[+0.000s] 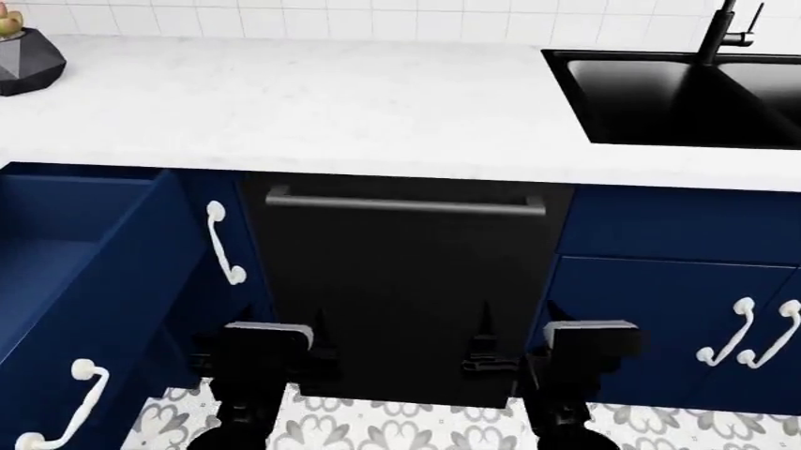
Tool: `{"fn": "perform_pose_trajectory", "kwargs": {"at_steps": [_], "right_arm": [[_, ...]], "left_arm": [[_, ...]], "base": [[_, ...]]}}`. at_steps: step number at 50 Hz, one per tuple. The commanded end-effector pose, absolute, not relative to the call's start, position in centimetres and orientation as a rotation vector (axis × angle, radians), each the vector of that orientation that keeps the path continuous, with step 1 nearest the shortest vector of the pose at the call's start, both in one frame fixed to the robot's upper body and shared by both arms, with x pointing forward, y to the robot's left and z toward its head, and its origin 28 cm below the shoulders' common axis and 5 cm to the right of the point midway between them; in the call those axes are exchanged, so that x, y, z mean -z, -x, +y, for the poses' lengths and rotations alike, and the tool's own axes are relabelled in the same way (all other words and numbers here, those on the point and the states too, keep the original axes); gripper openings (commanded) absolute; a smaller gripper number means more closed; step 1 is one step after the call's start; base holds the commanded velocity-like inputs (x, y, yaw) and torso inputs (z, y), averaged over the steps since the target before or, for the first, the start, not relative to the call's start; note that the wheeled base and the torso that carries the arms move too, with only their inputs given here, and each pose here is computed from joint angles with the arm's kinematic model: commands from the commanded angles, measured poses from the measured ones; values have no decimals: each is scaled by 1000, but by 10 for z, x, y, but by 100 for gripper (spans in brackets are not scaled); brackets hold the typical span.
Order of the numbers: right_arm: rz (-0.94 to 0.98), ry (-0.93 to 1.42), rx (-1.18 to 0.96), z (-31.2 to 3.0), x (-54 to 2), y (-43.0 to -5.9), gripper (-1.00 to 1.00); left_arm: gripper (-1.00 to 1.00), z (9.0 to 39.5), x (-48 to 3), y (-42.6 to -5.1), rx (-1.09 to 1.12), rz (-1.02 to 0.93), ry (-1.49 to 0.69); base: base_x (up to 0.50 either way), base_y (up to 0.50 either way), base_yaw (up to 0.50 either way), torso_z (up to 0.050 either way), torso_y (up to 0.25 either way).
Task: Pick and place the shaker into the drawer. Then close the cabinet.
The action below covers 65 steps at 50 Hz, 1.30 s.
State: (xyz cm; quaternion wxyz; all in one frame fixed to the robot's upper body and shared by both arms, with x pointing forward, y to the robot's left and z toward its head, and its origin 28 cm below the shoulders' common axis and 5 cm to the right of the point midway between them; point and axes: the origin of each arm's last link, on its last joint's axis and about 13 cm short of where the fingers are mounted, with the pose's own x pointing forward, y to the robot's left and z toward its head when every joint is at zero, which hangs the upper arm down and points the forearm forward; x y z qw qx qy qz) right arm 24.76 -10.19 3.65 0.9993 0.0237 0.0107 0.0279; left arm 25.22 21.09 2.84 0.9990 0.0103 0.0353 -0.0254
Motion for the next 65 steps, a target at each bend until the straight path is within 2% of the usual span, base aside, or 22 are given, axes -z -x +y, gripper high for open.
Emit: {"fn": "perform_pose_trajectory", "kwargs": {"at_steps": [1, 4, 8, 17, 22, 34, 45, 65], "right_arm": [[-81, 169, -185, -144, -172, -267, 100], [-144, 280, -228, -161, -240, -271, 100], [-207, 376, -258, -171, -298, -268, 100], [-281, 473, -267, -174, -346, -254, 100], [-329, 524, -259, -174, -369, -248, 100], [-341, 586, -250, -175, -377, -246, 100], [-347, 632, -270, -172, -377, -245, 100], [-372, 615, -280, -171, -375, -242, 100]], "left_arm": [[100, 260, -148, -245, 145, 22, -165], [100, 277, -215, -247, 178, -22, -336], [100, 289, -274, -246, 240, -17, -484], [100, 315, -343, -227, 271, 94, -647], [100, 325, -374, -217, 222, 90, -669], [100, 329, -371, -217, 245, 207, -712], [100, 330, -369, -219, 266, 231, -732], [100, 326, -361, -223, 301, 253, -726]], "base": [[0, 0, 0, 0, 0], [0, 0, 0, 0, 0], [0, 0, 0, 0, 0], [40, -14, 0, 0, 0], [481, -177, 0, 0, 0], [487, -179, 0, 0, 0], [498, -72, 0, 0, 0], [450, 318, 0, 0, 1]]}}
